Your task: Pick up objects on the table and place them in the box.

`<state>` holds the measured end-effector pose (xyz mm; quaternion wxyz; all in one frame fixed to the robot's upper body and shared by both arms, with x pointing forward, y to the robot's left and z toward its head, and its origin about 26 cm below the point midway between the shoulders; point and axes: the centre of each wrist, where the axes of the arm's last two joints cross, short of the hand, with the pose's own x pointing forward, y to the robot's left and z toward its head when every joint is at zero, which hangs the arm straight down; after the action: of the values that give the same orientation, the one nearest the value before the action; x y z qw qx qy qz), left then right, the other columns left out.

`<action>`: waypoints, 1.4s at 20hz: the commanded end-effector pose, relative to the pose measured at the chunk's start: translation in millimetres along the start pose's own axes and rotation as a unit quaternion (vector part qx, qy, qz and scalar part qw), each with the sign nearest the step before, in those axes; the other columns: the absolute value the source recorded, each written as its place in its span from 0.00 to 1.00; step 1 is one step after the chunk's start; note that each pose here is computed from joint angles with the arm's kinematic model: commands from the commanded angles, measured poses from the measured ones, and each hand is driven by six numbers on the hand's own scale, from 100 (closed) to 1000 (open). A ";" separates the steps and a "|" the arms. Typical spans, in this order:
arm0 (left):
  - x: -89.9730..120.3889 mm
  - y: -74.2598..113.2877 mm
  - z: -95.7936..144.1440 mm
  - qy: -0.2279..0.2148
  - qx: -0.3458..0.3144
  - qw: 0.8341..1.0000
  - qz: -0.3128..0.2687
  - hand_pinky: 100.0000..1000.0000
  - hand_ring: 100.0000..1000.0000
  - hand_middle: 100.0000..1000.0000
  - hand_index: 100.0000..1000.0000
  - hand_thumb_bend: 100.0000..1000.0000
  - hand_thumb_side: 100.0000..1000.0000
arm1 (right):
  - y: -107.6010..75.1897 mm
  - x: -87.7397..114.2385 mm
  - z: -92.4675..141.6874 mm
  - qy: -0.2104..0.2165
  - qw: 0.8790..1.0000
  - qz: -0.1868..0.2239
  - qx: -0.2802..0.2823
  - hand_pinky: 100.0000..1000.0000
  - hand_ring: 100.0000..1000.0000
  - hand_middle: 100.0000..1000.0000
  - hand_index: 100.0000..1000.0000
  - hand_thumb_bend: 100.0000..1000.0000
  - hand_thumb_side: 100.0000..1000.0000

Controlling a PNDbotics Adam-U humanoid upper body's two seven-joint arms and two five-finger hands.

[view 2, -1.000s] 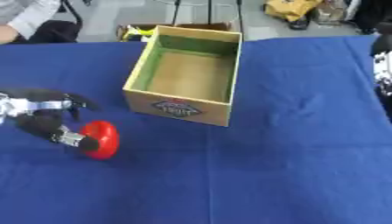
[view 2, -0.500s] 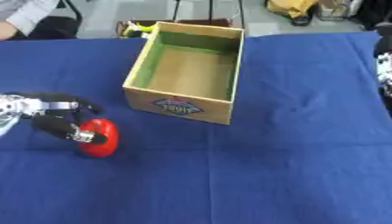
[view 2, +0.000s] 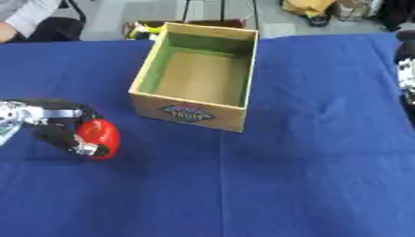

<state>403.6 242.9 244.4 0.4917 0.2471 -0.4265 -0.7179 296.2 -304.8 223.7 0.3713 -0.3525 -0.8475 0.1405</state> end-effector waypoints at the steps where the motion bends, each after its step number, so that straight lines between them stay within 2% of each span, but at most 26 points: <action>1: 2.3 9.5 10.6 0.005 0.015 0.999 -0.031 0.33 0.64 0.86 0.94 0.45 0.69 | -5.0 5.2 -4.1 -0.013 1.000 0.004 -0.004 0.78 0.85 0.81 0.83 0.00 1.00; 3: 4.4 8.4 10.4 0.003 0.015 0.999 -0.041 0.32 0.62 0.84 0.93 0.44 0.69 | -4.9 5.2 -4.0 -0.012 1.000 0.004 -0.004 0.78 0.85 0.81 0.83 0.00 1.00; 8: 9.0 8.5 12.1 0.000 0.026 0.998 -0.055 0.25 0.58 0.82 0.91 0.34 0.64 | -4.7 5.1 -3.9 -0.012 1.000 0.003 -0.004 0.78 0.85 0.80 0.82 0.00 1.00; 13: 11.0 5.9 10.8 0.008 0.034 0.997 -0.072 0.24 0.58 0.83 0.92 0.25 0.60 | -4.6 5.1 -3.8 -0.012 1.000 0.002 -0.004 0.79 0.86 0.80 0.82 0.00 1.00; 18: 9.9 2.8 8.5 0.012 0.038 0.997 -0.068 0.21 0.57 0.81 0.91 0.10 0.54 | -4.9 5.0 -4.0 -0.013 1.000 0.000 -0.004 0.79 0.86 0.80 0.82 0.00 1.00; 23: 7.1 -0.8 5.7 0.017 0.040 0.998 -0.054 0.18 0.55 0.80 0.90 0.00 0.52 | -5.3 4.8 -4.0 -0.014 1.000 -0.001 -0.005 0.79 0.86 0.80 0.82 0.00 1.00; 28: 4.5 -3.0 4.4 0.023 0.050 0.998 -0.036 0.17 0.54 0.82 0.89 0.00 0.48 | -5.6 4.6 -3.9 -0.014 1.000 -0.003 -0.006 0.79 0.86 0.80 0.82 0.00 1.00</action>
<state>396.3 232.9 239.4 0.4576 0.2904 -0.4439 -0.7136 296.3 -304.5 223.5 0.3720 -0.3482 -0.8490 0.1398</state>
